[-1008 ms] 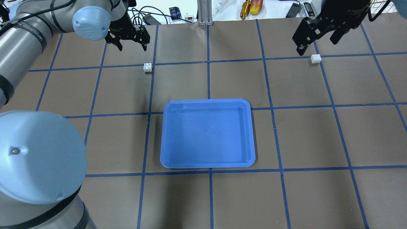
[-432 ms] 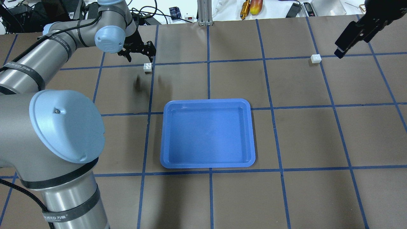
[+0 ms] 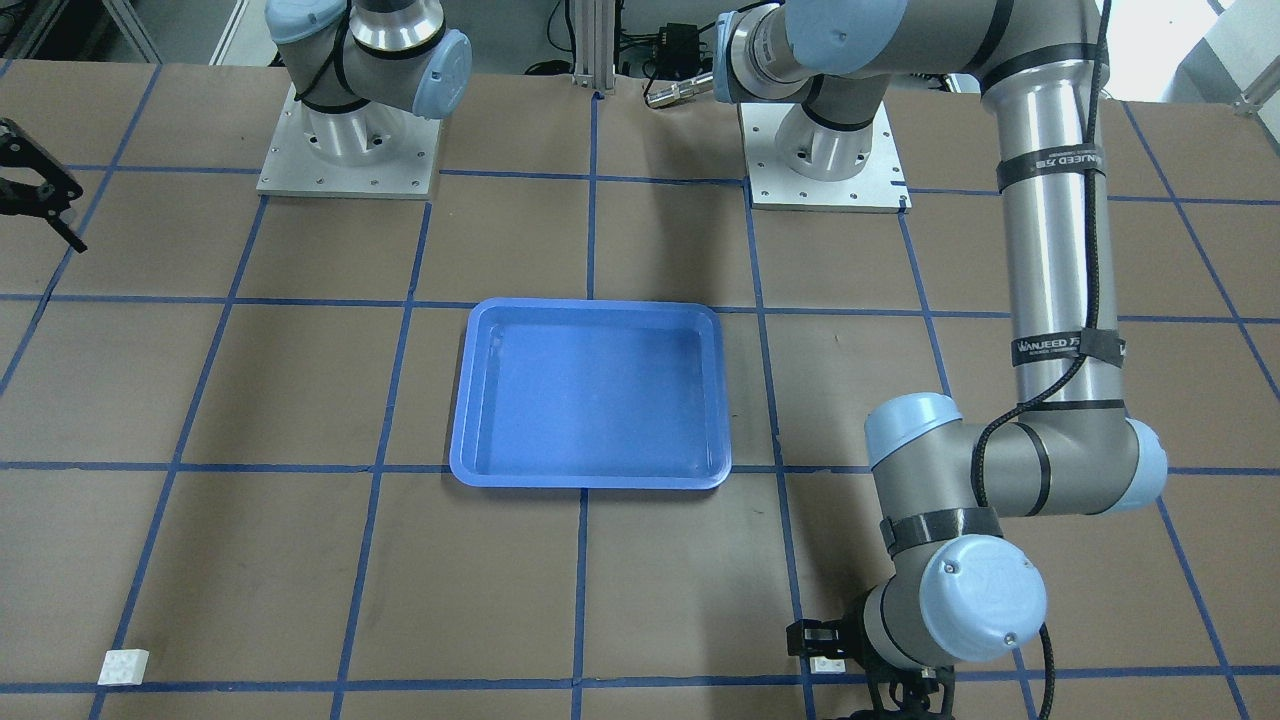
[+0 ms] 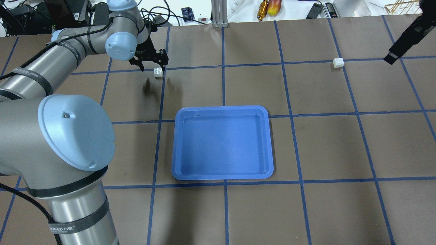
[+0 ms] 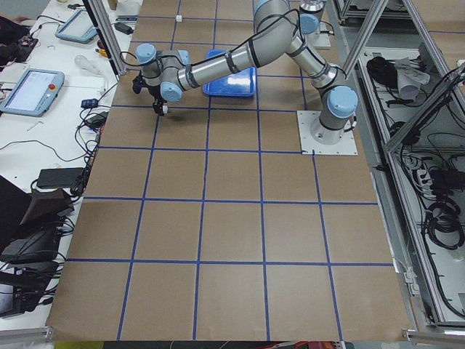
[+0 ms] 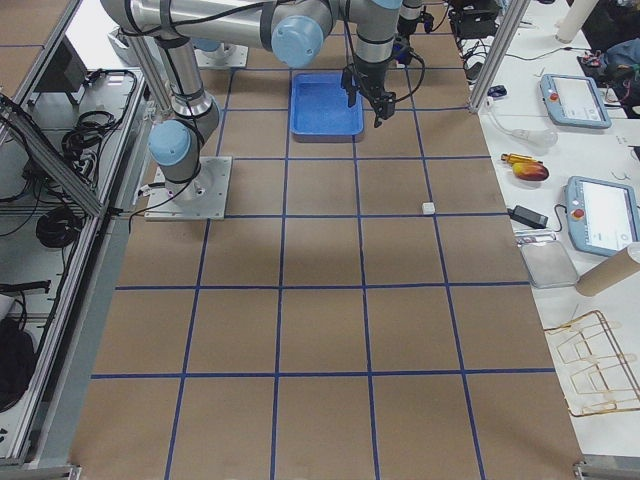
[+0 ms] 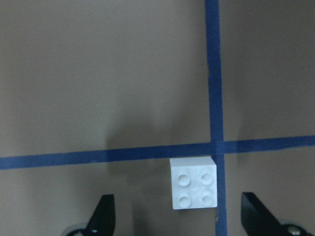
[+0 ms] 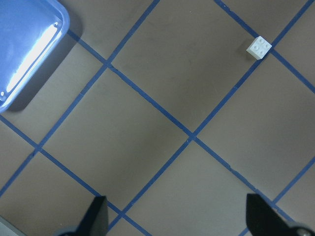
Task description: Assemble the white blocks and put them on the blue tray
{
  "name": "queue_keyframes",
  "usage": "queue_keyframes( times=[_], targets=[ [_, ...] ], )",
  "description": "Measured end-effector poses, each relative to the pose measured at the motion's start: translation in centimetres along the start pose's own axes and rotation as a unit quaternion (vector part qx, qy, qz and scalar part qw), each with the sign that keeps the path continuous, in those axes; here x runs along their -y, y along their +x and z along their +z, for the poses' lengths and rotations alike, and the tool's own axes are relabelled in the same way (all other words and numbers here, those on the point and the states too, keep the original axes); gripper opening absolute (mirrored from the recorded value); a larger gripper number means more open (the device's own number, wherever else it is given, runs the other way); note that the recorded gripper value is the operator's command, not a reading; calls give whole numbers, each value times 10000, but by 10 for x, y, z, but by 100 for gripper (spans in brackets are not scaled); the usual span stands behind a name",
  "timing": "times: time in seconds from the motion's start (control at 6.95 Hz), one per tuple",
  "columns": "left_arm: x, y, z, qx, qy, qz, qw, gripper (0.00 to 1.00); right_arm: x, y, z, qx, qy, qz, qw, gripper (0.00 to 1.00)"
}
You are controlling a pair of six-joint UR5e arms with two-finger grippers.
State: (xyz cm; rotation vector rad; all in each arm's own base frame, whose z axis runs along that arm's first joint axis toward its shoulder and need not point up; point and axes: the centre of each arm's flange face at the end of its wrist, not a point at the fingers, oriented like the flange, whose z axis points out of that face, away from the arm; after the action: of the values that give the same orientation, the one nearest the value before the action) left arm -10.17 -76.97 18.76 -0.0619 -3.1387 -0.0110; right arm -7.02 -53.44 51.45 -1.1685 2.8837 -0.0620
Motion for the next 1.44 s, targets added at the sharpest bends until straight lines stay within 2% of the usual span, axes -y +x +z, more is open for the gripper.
queue_keyframes(
  times=[0.14,0.29,0.43,0.72,1.01,1.3,1.44],
  targets=[
    [2,0,8,-7,25,-88,10000,53,-14,17,5,110,184,-294,9993,100],
    [4,0,13,-11,46,-140,9999,41,-26,33,13,212,347,-591,9974,100],
    [5,0,16,-15,65,-171,9998,33,-37,50,22,318,603,-939,9932,100],
    [5,1,14,-42,93,-189,9998,26,-52,92,56,388,941,-1516,9832,100],
    [2,10,2,-177,135,-149,9996,24,-44,148,125,314,1229,-2021,9711,98],
    [-28,42,-30,-219,29,36,9997,24,-29,188,188,184,1694,-2211,9602,96],
    [-61,67,-47,-238,-80,141,9996,23,-19,208,214,164,1943,-2282,9539,97]
  ],
)
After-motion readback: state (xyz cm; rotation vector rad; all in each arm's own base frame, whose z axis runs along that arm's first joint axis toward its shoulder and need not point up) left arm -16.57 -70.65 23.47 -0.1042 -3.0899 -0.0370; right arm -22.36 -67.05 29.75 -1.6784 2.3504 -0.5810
